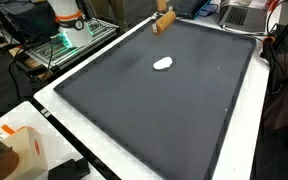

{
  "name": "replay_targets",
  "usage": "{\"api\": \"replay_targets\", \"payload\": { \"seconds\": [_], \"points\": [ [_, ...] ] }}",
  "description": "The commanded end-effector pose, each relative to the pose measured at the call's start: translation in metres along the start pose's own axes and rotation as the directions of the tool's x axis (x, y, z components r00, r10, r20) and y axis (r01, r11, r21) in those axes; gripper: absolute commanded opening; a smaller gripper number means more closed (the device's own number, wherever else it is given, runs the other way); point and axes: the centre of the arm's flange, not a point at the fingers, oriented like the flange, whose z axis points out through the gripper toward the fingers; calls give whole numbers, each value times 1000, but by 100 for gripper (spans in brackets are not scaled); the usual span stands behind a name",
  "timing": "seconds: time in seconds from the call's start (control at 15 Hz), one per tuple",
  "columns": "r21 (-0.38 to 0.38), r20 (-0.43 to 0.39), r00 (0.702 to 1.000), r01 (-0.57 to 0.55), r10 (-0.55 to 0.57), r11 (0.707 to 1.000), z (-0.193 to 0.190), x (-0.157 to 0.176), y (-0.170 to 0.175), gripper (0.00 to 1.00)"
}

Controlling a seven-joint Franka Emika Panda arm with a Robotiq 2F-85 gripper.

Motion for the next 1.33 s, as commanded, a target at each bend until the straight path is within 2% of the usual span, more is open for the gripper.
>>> {"api": "replay_targets", "payload": {
  "seconds": [0.0,0.07,0.4,0.47,1.0,1.27],
  "points": [
    [-49,25,998,-51,52,997,-1,50,-18,23],
    [-16,4,1000,-22,22,1000,0,20,-11,48],
    [-23,18,999,-42,42,999,9,42,-16,48],
    [-23,33,997,-71,72,997,12,46,-20,23],
    [-37,56,986,-155,157,987,20,72,-41,23],
    [-102,88,985,-139,148,985,26,89,-50,23]
  ]
}}
